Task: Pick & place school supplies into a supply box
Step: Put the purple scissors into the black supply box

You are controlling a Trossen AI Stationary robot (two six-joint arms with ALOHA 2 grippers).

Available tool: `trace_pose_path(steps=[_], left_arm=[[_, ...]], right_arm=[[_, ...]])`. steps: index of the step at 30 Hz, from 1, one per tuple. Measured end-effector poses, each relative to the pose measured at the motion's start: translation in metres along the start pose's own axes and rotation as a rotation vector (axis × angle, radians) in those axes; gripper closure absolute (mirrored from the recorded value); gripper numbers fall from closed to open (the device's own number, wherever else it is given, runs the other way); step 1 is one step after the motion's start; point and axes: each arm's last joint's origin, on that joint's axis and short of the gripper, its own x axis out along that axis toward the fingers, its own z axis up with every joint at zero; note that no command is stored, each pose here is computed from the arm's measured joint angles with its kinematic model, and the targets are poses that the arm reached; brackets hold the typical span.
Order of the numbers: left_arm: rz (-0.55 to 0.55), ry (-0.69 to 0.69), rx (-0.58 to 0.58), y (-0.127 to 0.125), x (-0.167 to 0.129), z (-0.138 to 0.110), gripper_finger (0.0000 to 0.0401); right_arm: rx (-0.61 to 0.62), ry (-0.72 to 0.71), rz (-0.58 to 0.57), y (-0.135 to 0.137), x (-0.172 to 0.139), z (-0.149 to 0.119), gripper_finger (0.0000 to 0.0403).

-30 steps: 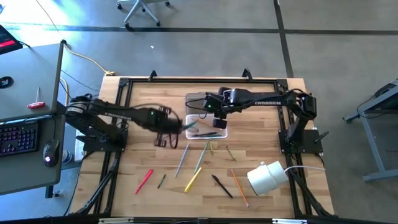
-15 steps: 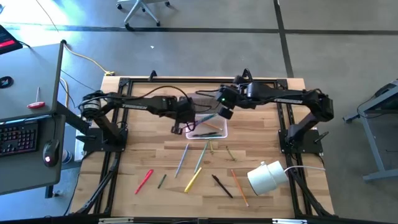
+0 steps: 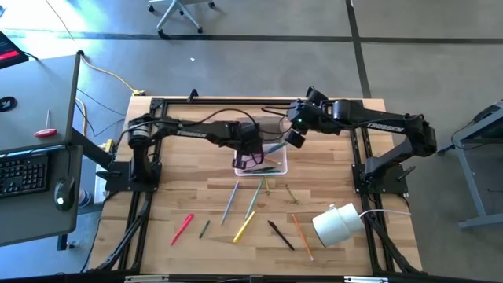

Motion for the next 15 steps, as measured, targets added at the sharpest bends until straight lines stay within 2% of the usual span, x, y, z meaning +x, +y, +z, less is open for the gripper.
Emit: trace_pose_path(steps=[5, 7, 12, 15], left_arm=[[-0.045, 0.108, -0.015, -0.0061, 0.0119, -0.0087, 0.0366], [-0.026, 0.109, -0.026, -0.0054, 0.0126, -0.0082, 0.0358], [0.041, 0.160, 0.009, -0.0039, 0.0111, -0.0106, 0.0316], [0.035, 0.167, 0.058, -0.0041, 0.0105, -0.0112, 0.0289]], right_arm=[[-0.011, 0.024, 0.018, 0.0005, 0.0003, -0.0021, 0.0281], [-0.014, 0.029, 0.027, 0.0009, 0.0007, -0.0024, 0.0281], [-0.013, 0.029, 0.027, 0.0010, 0.0008, -0.0023, 0.0281], [-0.015, 0.030, 0.027, 0.0010, 0.0008, -0.0024, 0.0281]])
